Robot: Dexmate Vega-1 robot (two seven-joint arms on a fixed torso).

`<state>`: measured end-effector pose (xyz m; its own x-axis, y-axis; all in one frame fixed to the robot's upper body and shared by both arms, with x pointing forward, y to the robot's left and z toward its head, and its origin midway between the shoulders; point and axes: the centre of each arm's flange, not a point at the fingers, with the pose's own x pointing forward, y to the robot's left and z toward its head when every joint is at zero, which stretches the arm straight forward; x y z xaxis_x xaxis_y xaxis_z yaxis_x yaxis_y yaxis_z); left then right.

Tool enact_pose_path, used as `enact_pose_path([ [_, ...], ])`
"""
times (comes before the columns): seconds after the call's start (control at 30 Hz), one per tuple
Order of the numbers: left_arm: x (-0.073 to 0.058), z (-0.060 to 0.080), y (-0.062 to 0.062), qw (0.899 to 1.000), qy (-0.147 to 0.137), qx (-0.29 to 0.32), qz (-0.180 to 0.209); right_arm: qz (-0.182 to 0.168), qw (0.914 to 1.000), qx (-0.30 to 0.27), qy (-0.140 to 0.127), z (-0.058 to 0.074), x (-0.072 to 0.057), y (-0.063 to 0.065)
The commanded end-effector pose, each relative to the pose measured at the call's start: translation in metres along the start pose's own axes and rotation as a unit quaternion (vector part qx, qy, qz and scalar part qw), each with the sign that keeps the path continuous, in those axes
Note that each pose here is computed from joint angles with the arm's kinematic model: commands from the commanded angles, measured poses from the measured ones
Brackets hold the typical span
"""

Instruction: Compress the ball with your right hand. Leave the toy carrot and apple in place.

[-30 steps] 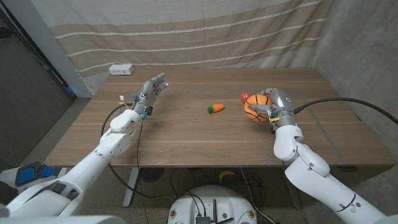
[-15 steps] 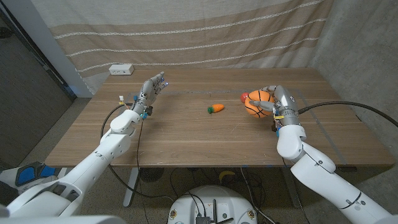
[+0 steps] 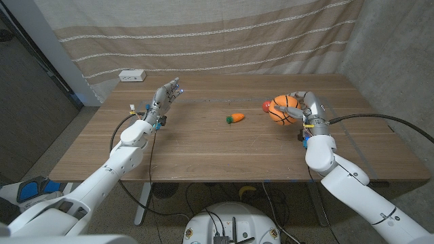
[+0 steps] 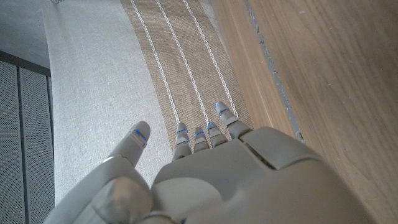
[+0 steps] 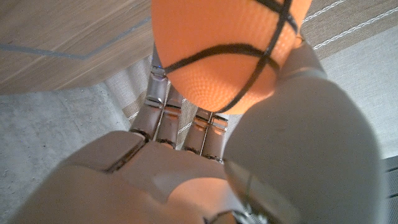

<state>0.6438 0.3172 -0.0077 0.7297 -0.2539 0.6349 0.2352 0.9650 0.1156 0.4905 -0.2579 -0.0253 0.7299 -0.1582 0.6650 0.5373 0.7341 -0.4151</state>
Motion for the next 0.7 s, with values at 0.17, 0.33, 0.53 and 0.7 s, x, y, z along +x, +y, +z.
enact_pose_path([
  [0.17,-0.001,0.001,-0.002,1.000,-0.003,0.001,-0.002,-0.022,0.9955,0.092,-0.001,-0.016,0.009,-0.010],
  [0.33,-0.003,0.002,-0.002,1.000,-0.003,0.000,0.001,-0.025,0.9928,0.118,-0.001,-0.020,0.012,-0.011],
  [0.53,-0.005,0.003,-0.003,1.000,-0.004,-0.001,0.003,-0.018,0.9867,0.161,0.002,-0.028,0.018,-0.012],
  [0.7,-0.008,0.004,-0.004,1.000,-0.004,0.002,0.002,-0.010,0.9780,0.208,0.009,-0.038,0.023,-0.013],
])
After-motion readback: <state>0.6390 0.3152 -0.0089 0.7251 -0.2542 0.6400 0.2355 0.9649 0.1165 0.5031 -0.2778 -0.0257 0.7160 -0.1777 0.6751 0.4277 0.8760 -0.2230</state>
